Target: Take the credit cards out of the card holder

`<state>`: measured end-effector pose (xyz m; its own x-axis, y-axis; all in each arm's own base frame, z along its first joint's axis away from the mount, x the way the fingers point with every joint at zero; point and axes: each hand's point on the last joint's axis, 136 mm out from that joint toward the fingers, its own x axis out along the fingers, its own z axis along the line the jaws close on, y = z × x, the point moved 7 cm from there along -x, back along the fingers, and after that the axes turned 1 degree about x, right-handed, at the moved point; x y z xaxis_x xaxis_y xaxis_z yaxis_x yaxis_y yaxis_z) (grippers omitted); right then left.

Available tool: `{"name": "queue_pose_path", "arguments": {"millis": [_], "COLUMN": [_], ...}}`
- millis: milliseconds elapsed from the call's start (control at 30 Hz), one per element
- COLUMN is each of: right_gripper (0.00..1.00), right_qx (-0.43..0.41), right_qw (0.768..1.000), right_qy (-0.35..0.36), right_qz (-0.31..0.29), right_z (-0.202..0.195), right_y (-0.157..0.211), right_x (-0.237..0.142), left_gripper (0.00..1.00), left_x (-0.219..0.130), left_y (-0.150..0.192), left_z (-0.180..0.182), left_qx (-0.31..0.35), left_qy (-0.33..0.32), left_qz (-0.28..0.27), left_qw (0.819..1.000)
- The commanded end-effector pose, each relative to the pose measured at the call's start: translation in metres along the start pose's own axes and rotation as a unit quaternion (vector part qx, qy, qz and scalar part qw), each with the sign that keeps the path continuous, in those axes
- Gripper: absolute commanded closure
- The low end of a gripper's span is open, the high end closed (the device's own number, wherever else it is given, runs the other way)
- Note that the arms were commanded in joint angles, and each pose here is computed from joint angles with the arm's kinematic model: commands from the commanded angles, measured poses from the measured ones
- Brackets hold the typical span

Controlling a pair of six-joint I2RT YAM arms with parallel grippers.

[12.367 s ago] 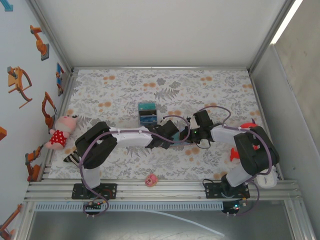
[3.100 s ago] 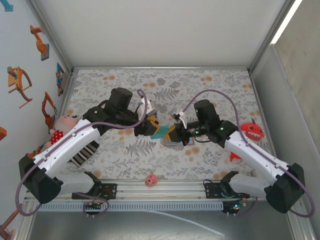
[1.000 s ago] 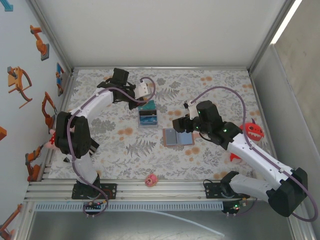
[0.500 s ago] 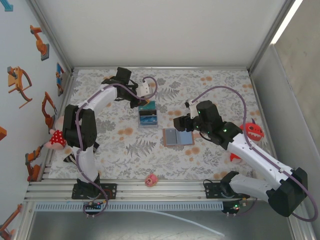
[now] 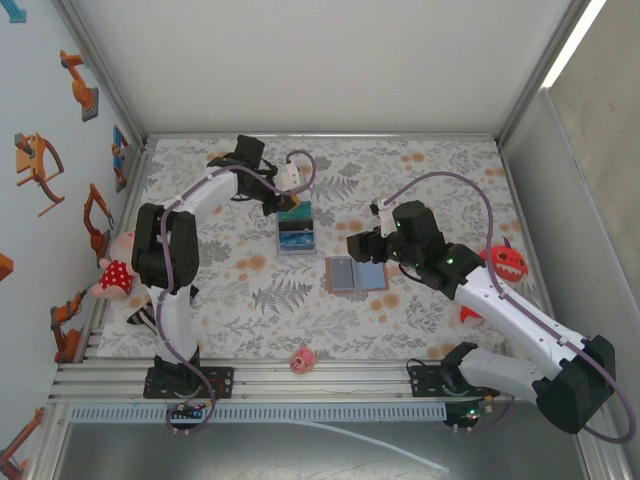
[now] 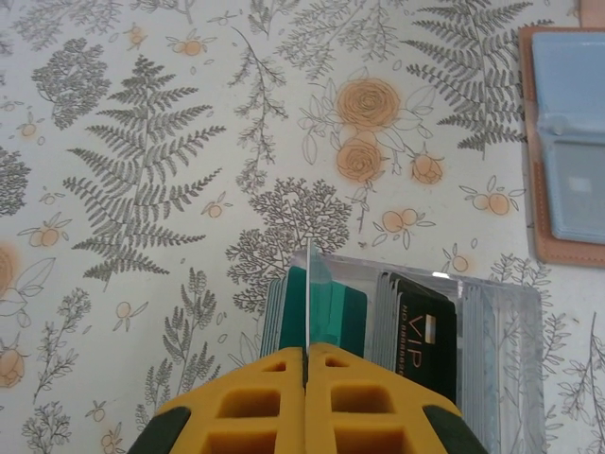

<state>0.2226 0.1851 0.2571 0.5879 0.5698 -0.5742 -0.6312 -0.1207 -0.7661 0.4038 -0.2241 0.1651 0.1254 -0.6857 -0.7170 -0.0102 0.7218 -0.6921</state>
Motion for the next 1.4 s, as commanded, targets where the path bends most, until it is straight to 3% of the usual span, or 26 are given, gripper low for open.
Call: {"name": "queue_pose_path", "arguments": {"millis": [0, 300, 467, 567, 833, 967, 1167, 1267, 1300, 1367], "right_gripper": [0.29, 0.29, 0.29, 0.28, 0.32, 0.33, 0.37, 0.38, 0.38, 0.38], "right_qx": [0.003, 0.003, 0.003, 0.003, 0.006, 0.012, -0.01, -0.022, -0.024, -0.025], "right_qw": [1.0, 1.0, 1.0, 1.0, 1.0, 0.998, 0.989, 0.984, 0.982, 0.98], "right_qy": [-0.001, -0.002, -0.007, -0.008, 0.013, 0.05, 0.116, 0.134, 0.134, 0.134], "right_qz": [-0.016, -0.015, -0.013, -0.01, 0.004, 0.031, 0.094, 0.12, 0.127, 0.143], "right_z": [0.003, 0.002, 0.003, 0.003, -0.001, -0.006, -0.003, 0.002, 0.004, 0.006], "right_y": [-0.007, -0.006, -0.005, -0.005, -0.001, 0.008, 0.029, 0.037, 0.041, 0.047], "right_x": [-0.003, -0.001, 0.0, 0.001, 0.005, 0.01, 0.027, 0.036, 0.039, 0.046], "left_gripper": [0.97, 0.94, 0.79, 0.63, 0.61, 0.47, 0.29, 0.2, 0.01, 0.03], "left_x": [0.002, 0.004, 0.0, -0.006, -0.035, -0.058, -0.092, -0.108, -0.113, -0.124], "left_y": [0.006, 0.011, 0.009, 0.003, -0.022, -0.036, -0.044, -0.037, -0.035, -0.028], "left_z": [0.009, 0.012, 0.01, 0.008, 0.002, -0.008, -0.022, -0.03, -0.034, -0.045], "left_qx": [-0.026, -0.034, -0.036, -0.038, -0.042, -0.058, -0.116, -0.163, -0.175, -0.198], "left_qy": [-0.017, -0.027, -0.024, -0.026, -0.05, -0.083, -0.174, -0.242, -0.262, -0.297], "left_qz": [-0.017, -0.011, -0.014, -0.022, -0.059, -0.093, -0.137, -0.161, -0.171, -0.192], "left_qw": [0.999, 0.999, 0.999, 0.999, 0.996, 0.991, 0.968, 0.943, 0.934, 0.914]}}
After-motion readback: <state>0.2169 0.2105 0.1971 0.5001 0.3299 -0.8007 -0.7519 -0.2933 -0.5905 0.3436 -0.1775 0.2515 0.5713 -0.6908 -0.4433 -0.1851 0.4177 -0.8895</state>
